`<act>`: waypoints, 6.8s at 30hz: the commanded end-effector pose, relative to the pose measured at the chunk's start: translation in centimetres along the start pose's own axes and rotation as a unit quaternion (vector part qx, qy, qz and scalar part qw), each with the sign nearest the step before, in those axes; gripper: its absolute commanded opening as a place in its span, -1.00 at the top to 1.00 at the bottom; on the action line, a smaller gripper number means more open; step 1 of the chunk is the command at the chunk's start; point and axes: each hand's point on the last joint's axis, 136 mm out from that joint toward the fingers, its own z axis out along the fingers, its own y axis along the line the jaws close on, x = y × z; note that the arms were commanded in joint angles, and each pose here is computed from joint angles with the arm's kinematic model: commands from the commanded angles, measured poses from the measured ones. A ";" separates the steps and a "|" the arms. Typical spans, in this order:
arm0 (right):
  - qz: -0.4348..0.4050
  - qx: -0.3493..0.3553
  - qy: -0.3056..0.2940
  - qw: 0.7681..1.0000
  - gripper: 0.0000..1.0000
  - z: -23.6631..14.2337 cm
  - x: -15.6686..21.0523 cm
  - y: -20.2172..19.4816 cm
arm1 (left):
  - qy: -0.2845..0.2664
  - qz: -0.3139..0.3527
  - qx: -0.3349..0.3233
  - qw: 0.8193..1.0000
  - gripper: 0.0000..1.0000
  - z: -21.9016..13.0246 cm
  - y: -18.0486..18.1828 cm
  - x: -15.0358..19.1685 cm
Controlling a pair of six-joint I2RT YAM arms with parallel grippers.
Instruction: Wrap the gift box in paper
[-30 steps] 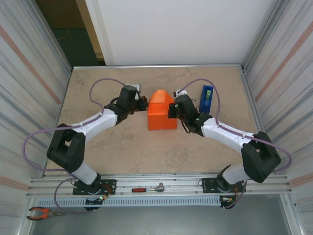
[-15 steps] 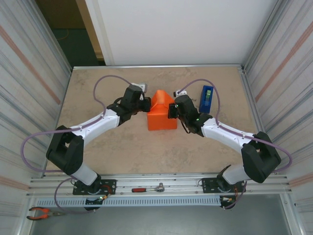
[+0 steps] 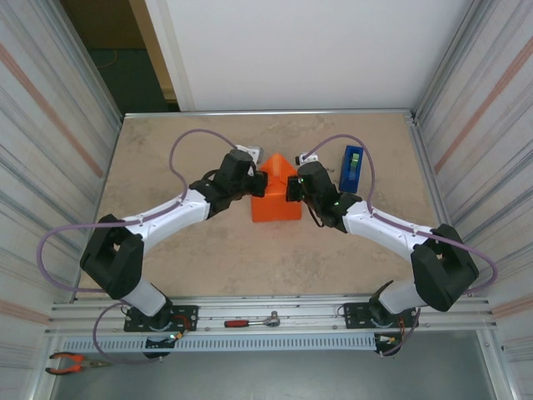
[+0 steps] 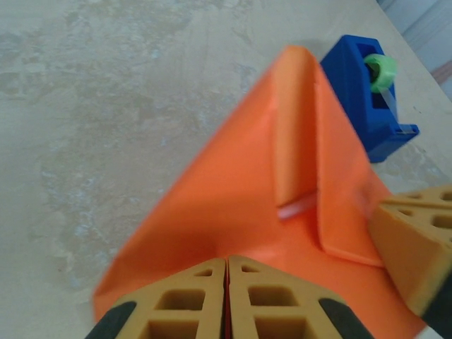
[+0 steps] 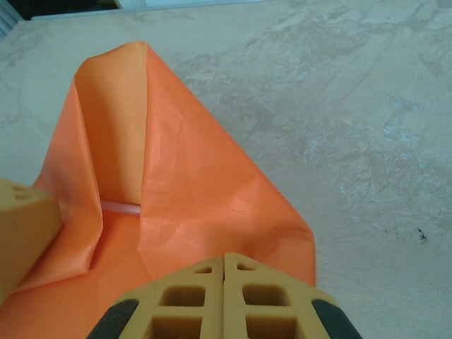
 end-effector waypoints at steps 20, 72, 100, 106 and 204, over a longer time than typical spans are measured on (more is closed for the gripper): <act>0.012 -0.004 0.210 0.978 1.00 -0.4 12.6 -1.2 | 0.006 -0.075 -0.047 0.996 0.32 0.8 -1.4 2.5; 0.170 -0.083 0.135 0.973 1.00 -2.7 1.3 -4.1 | 0.092 0.136 -0.190 0.968 0.11 3.7 2.1 9.7; 0.168 -0.098 0.167 0.967 1.00 -2.1 7.0 -0.3 | 0.073 0.168 -0.180 0.966 0.12 2.6 3.2 8.8; 0.172 -0.081 0.148 0.971 1.00 -3.3 5.4 -2.3 | 0.072 0.163 -0.178 0.968 0.13 2.4 3.5 9.1; 0.078 -0.142 0.176 0.971 1.00 -1.0 3.6 1.7 | 0.030 0.014 -0.151 0.988 -0.18 2.1 1.5 7.0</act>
